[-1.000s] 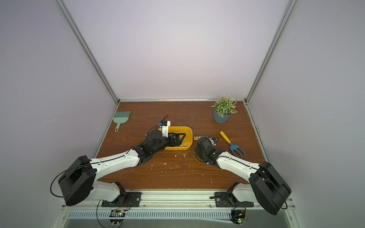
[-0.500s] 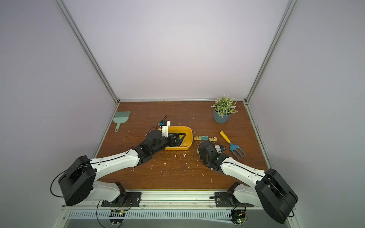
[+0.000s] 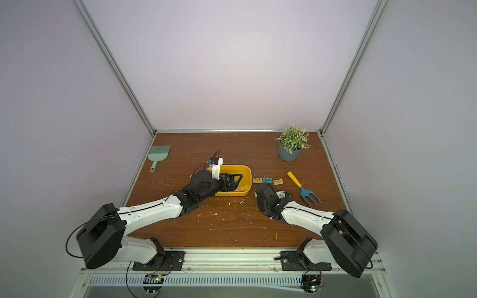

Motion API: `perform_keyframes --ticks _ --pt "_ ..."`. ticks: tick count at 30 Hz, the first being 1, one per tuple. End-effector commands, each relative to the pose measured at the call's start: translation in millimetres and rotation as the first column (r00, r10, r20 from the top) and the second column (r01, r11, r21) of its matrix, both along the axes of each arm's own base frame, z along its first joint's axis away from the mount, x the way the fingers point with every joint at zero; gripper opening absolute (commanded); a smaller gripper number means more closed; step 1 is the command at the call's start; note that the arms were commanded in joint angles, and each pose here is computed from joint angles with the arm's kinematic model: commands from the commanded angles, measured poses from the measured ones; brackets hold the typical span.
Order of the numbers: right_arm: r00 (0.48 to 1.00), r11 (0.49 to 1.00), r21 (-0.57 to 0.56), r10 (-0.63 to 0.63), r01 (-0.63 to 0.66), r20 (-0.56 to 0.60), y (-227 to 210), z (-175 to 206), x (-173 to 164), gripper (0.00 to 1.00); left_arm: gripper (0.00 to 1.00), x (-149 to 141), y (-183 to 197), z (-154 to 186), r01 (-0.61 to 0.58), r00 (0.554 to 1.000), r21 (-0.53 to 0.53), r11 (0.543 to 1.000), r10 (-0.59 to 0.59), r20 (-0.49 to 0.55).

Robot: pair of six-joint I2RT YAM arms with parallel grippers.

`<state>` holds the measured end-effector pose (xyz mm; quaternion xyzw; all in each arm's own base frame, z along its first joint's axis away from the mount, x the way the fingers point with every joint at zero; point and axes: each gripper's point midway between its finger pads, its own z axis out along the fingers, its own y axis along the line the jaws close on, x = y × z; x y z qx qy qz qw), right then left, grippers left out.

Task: Take out the binder clips from the storage box
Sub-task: Place the binder clip at the center of the board, then pick up the binder clip from the storage box.

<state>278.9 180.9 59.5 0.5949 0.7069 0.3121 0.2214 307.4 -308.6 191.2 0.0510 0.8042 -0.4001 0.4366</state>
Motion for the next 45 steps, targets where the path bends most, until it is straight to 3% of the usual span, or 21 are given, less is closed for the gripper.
perform_keyframes --ticks 1,11,16,20,24,27,29,33,35,42,45 --pt "0.999 1.0 -0.01 -0.029 0.029 -0.016 0 0 -1 0.07 1.0 2 4 3 -0.007 1.0 0.0 1.0 0.007 0.008" --pt "0.997 0.996 -0.047 0.076 -0.075 0.021 4 15 -14 0.32 1.0 2 3 2 0.001 1.0 0.014 1.0 -0.001 0.011" --pt "0.989 0.977 -0.158 0.145 -0.14 0.02 -15 21 -34 0.34 1.0 3 5 0 -0.007 1.0 0.04 0.999 0.007 0.013" --pt "0.957 0.929 -0.29 0.27 -0.231 0.102 -16 44 -27 0.33 1.0 6 11 -4 -0.037 0.999 0.071 0.997 0.036 0.015" --pt "0.801 0.768 -0.508 0.555 -0.39 0.226 19 92 -2 0.33 1.0 11 21 -9 -0.075 0.997 0.11 0.991 0.075 0.003" --pt "0.587 0.564 -0.651 0.78 -0.508 0.219 61 112 8 0.33 0.99 15 36 -13 -0.116 0.993 0.134 0.984 0.118 -0.003" --pt "0.498 0.445 -0.697 0.855 -0.562 0.145 78 113 12 0.32 1.0 17 46 -14 -0.143 0.989 0.14 0.98 0.146 -0.012" --pt "0.39 0.262 -0.743 0.921 -0.615 0.002 95 105 22 0.32 1.0 17 63 -17 -0.19 0.981 0.176 0.966 0.195 -0.007" --pt "0.374 0.214 -0.745 0.926 -0.632 -0.051 96 99 26 0.31 1.0 15 70 -20 -0.207 0.977 0.182 0.961 0.212 -0.008" --pt "0.222 0.053 -0.71 0.964 -0.703 -0.148 112 83 37 0.31 1.0 8 88 -40 -0.223 0.97 0.226 0.948 0.238 -0.041" --pt "0.202 -0.019 -0.679 0.949 -0.734 -0.244 109 66 43 0.31 1.0 7 92 -37 -0.235 0.969 0.231 0.944 0.247 -0.026"
